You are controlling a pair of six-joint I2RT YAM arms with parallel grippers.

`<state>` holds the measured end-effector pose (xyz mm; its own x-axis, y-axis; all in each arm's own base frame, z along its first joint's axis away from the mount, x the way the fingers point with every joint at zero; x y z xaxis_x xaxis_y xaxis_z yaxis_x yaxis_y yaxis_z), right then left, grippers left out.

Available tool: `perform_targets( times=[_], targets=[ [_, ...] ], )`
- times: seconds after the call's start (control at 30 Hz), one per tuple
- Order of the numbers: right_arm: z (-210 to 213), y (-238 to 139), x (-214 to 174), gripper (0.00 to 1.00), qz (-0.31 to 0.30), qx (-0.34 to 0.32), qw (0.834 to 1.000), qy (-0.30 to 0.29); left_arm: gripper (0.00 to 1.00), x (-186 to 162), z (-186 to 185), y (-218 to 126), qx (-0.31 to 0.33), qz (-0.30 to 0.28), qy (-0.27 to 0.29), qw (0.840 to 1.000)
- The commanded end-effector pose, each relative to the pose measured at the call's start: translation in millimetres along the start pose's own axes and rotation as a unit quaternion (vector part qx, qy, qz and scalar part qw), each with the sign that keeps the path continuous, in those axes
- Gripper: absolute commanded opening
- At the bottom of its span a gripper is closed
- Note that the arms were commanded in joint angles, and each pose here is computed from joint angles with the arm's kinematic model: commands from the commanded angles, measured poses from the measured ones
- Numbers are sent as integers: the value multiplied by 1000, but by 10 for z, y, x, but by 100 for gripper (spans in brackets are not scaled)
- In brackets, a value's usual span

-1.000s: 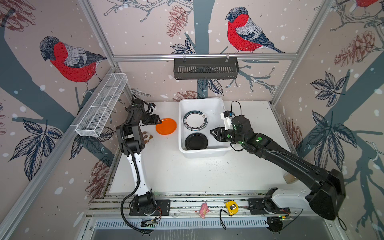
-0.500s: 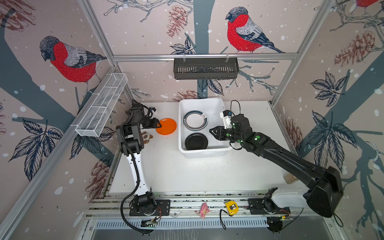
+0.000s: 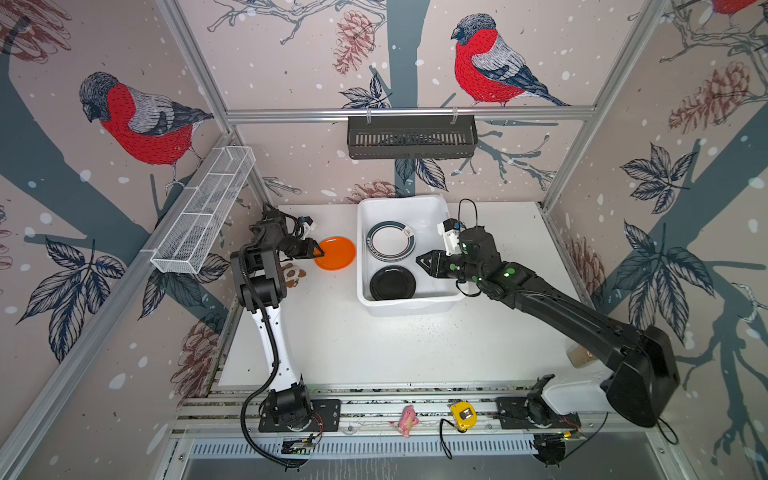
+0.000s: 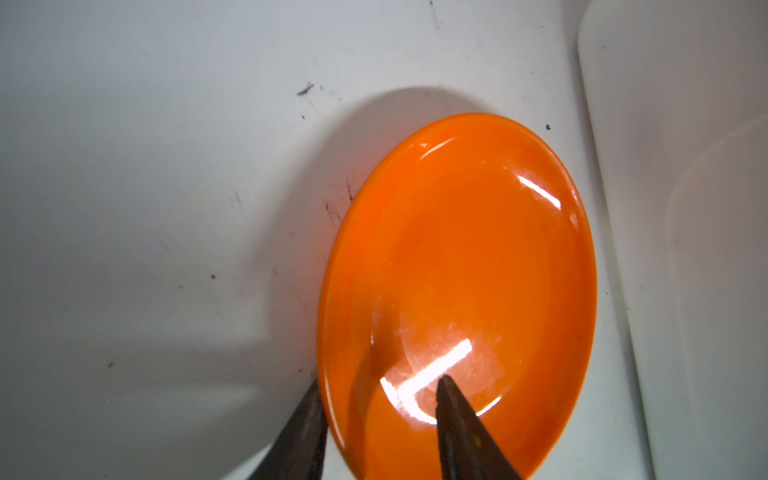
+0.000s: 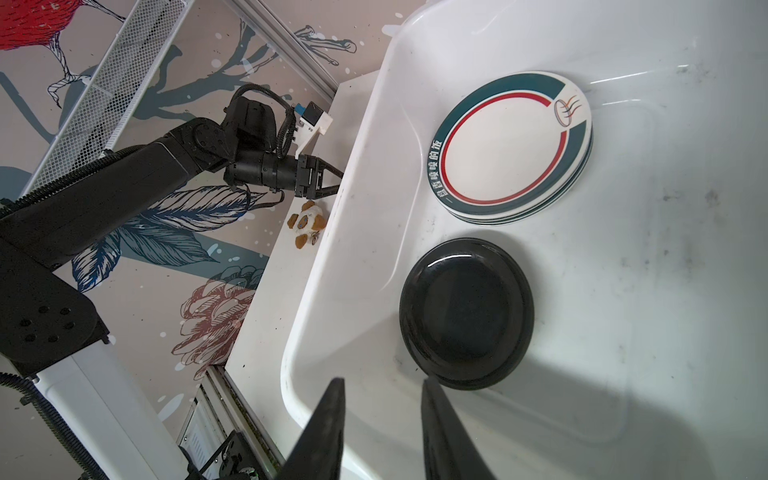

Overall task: Place the plates into the plastic bin on the countertop
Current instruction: 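Press the left gripper onto the orange plate's rim while the right gripper waits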

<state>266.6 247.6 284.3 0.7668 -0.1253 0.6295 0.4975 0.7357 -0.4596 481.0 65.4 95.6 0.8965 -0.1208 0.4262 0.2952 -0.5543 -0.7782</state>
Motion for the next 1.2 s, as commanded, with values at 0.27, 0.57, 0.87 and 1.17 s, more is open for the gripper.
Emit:
perform_targets(
  times=[0.27, 0.57, 0.87, 1.17],
  targets=[
    [24, 23, 11, 33, -9, 21, 1000, 8, 36, -180, 23, 69, -50, 7, -35, 998],
    [9, 58, -16, 32, -5, 25, 1000, 13, 35, -212, 9, 129, -75, 3, -51, 996],
    [-1, 82, -41, 32, -1, 28, 999, 16, 24, -195, -2, 149, -90, -9, -65, 994],
    [4, 77, -37, 32, -3, 31, 999, 17, 10, -147, -47, 89, -95, -20, -67, 993]
  ],
)
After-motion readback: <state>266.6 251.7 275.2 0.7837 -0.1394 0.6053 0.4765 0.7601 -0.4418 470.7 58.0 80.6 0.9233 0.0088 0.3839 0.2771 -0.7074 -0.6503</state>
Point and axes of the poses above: each gripper's point midway between its finger pads, its own y axis out along the fingers, its own z axis along the line the jaws close on, x = y × z, the point moved 8 cm from there along -y, back along the fingers, and after that the axes turned 1 degree about y, right-handed, at the moved point
